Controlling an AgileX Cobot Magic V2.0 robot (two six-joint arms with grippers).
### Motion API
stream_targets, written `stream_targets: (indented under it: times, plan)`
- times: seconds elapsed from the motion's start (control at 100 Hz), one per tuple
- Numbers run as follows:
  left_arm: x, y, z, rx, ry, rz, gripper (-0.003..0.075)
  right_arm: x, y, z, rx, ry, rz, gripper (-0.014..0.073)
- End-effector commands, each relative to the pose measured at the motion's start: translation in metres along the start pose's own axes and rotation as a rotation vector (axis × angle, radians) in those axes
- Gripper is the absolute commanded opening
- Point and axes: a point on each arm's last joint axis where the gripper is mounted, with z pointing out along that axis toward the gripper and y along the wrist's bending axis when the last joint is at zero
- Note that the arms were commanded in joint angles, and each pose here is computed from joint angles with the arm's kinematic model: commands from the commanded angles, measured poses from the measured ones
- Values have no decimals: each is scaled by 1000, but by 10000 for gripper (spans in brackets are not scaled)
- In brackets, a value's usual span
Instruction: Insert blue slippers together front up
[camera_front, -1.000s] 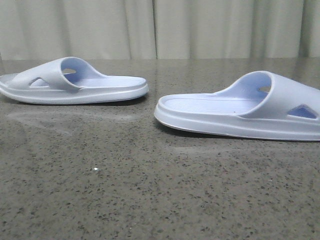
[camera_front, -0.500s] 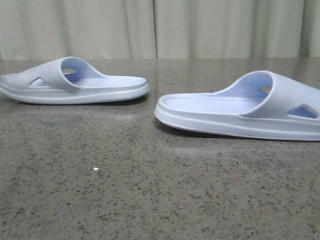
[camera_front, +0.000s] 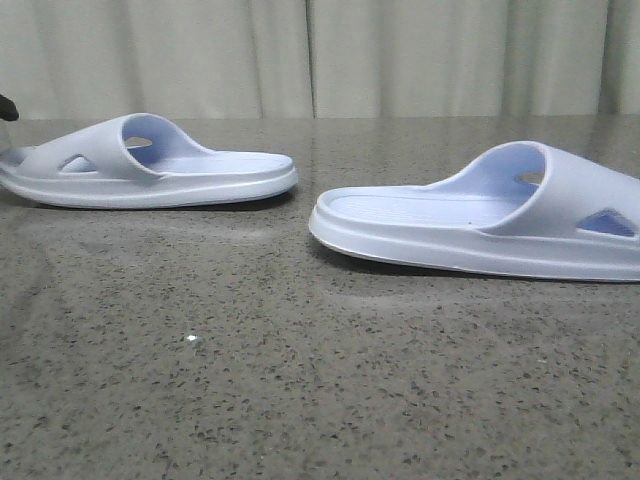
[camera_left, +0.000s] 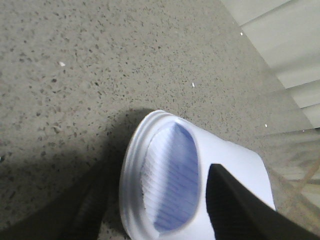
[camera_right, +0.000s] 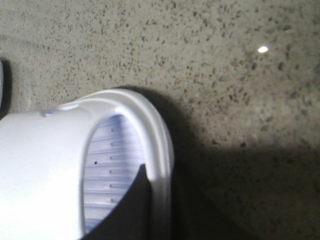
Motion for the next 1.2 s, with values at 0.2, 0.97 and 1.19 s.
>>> stream_targets:
  times: [0.2, 0.97, 1.19]
  plan:
    - [-8, -15, 12, 101, -21, -13, 379, -7, 5, -5, -3, -46, -30, -104]
    - [-17, -35, -24, 179, -36, 102, 15, -9, 15, -6, -122, -63, -24, -104]
    - [-21, -56, -71, 191, -127, 163, 15, -14, 37, -15, -310, -149, -28, -104]
